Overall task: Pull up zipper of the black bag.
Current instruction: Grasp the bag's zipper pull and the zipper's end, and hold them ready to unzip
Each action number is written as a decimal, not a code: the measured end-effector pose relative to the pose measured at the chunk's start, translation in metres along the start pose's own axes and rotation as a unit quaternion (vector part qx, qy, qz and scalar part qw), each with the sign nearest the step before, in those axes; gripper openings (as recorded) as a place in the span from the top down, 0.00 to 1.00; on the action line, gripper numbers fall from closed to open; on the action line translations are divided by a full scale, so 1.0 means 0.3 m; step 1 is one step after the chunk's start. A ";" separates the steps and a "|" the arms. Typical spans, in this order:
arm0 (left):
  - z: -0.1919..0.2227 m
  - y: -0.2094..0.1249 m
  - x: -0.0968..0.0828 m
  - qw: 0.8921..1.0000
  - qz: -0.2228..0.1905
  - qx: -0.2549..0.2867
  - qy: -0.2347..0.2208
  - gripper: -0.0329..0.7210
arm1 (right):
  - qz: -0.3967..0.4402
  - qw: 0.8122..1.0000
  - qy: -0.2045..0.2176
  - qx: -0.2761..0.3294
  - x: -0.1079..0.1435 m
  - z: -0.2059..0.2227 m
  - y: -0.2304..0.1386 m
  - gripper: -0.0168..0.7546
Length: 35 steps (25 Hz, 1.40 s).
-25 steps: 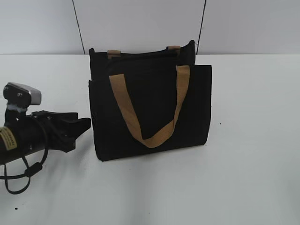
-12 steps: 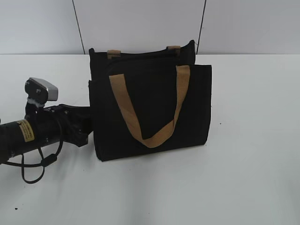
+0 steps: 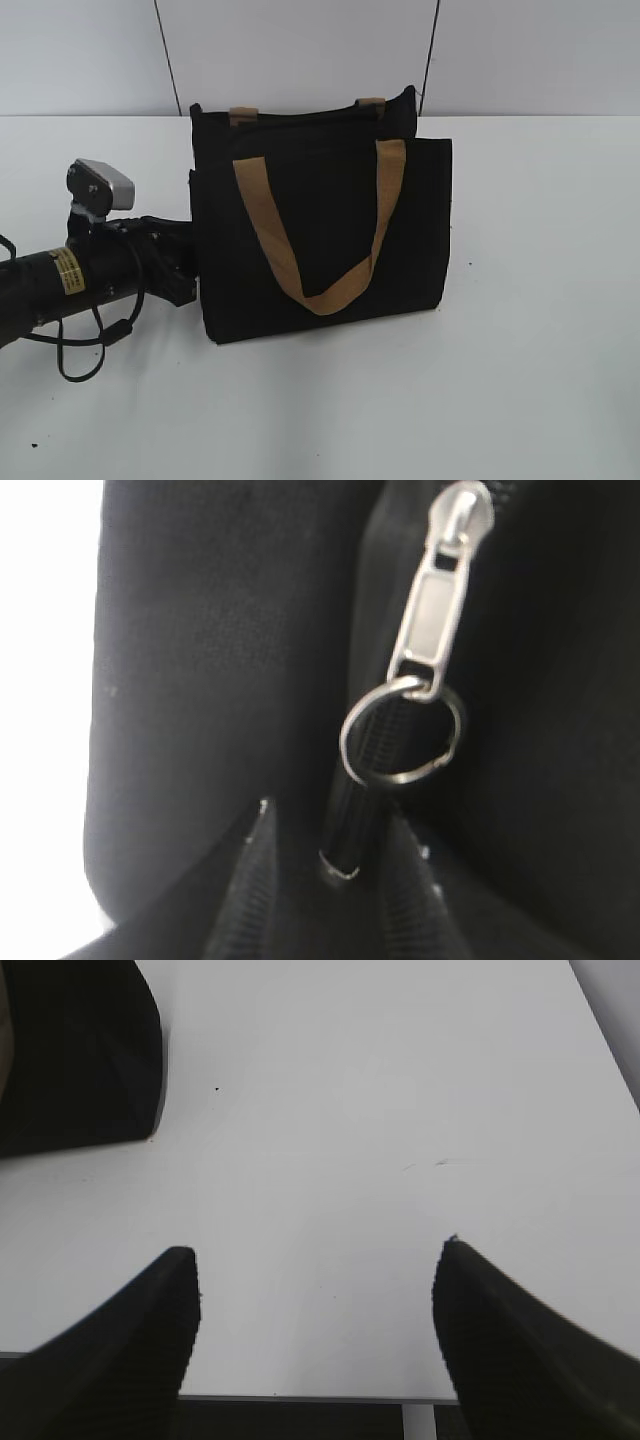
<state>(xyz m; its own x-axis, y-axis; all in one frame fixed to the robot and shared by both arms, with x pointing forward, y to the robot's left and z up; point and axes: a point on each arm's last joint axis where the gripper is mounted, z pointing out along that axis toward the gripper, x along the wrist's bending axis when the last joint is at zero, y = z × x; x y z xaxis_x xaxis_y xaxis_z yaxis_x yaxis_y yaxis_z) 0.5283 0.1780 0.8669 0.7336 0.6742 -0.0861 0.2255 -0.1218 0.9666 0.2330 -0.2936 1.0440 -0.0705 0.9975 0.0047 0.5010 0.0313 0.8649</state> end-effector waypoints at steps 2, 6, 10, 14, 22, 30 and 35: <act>0.000 0.002 0.000 1.000 0.000 -0.003 0.000 0.68 | 0.000 1.000 0.000 0.000 0.000 0.000 0.000 0.25; 0.000 0.002 0.000 1.000 -0.001 -0.003 0.000 0.91 | 0.000 1.000 0.000 0.000 0.000 0.000 0.000 0.25; -0.007 0.001 0.002 1.000 -0.014 -0.001 0.003 0.92 | 0.000 1.000 0.000 0.000 0.000 0.000 0.000 0.25; -0.053 0.054 -0.013 1.000 -0.009 -0.004 0.019 0.92 | 0.000 1.000 0.000 0.000 0.000 0.000 0.000 0.25; -0.176 0.289 -0.050 0.995 0.064 -0.039 0.067 0.92 | 0.000 1.000 0.000 0.000 0.000 0.000 0.000 0.25; -0.289 0.425 -0.103 0.989 0.112 -0.039 0.089 0.92 | 0.000 1.000 0.000 0.000 0.000 0.000 0.000 0.25; -0.296 0.437 -0.116 0.992 0.097 -0.024 0.073 0.92 | 0.000 1.000 0.000 0.000 0.000 0.000 0.000 0.25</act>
<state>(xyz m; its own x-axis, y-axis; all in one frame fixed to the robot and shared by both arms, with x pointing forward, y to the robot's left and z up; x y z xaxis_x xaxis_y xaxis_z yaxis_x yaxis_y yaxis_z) 0.4754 0.2032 1.0180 0.6594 0.7395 0.1356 0.0553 -0.2275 0.9722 0.2330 -0.2936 1.0440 -0.0705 0.9975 0.0047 0.5010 0.0313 0.8649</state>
